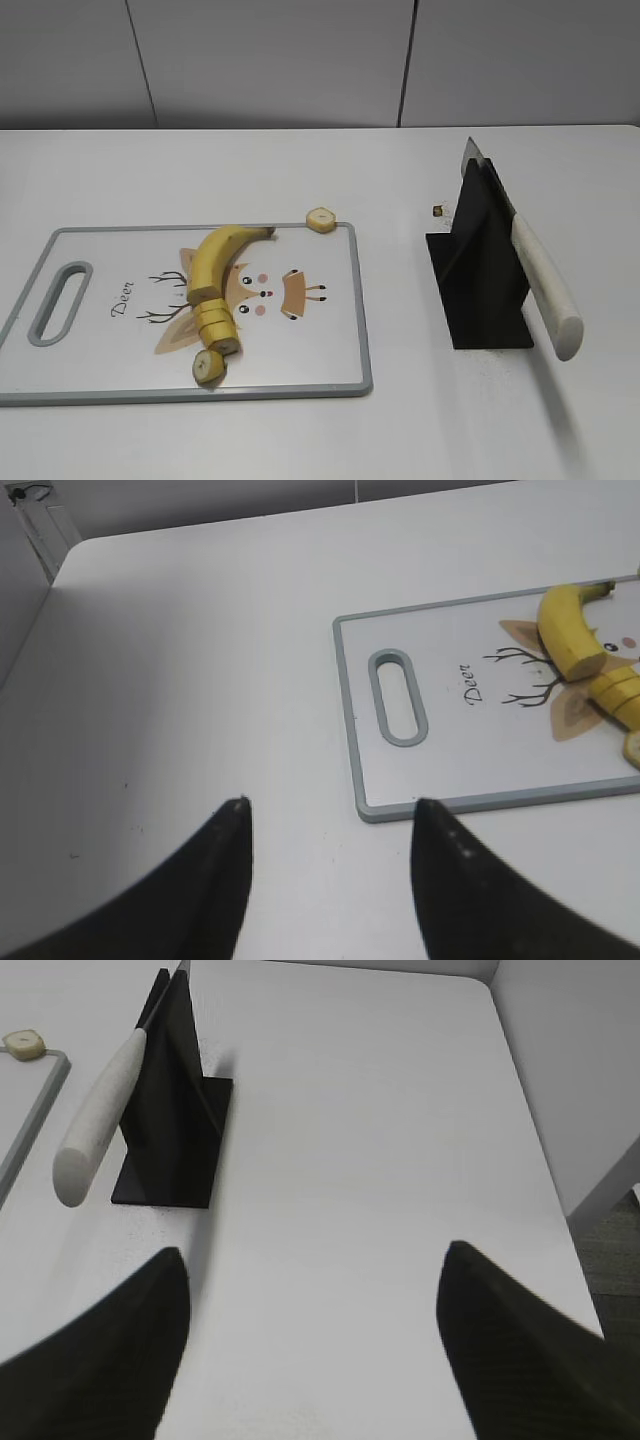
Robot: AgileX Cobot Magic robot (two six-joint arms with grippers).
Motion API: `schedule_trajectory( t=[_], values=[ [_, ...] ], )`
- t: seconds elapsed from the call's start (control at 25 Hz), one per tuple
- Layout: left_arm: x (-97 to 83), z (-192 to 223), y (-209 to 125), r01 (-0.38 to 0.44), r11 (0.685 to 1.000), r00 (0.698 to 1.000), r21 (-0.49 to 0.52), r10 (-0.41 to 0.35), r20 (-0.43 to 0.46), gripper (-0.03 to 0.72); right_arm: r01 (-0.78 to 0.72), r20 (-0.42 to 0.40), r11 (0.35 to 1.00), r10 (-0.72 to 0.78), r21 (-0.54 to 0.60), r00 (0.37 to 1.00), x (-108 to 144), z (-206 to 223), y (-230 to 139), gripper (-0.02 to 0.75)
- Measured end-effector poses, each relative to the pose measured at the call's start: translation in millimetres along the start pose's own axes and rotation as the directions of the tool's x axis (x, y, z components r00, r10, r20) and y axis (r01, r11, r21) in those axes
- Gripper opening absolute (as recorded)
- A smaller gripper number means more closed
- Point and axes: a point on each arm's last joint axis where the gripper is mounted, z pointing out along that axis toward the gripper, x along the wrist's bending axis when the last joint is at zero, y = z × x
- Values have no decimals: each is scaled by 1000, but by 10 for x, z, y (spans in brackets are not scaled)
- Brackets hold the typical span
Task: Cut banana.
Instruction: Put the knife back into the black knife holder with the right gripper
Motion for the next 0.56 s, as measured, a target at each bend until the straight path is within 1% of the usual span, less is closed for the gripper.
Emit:
schedule_trajectory(
  t=[0.56],
  values=[
    [0,0,0,0,1000,1000,0,0,0,498,1,0,1000,-1,1,1000,0,0,-1,583]
  ],
)
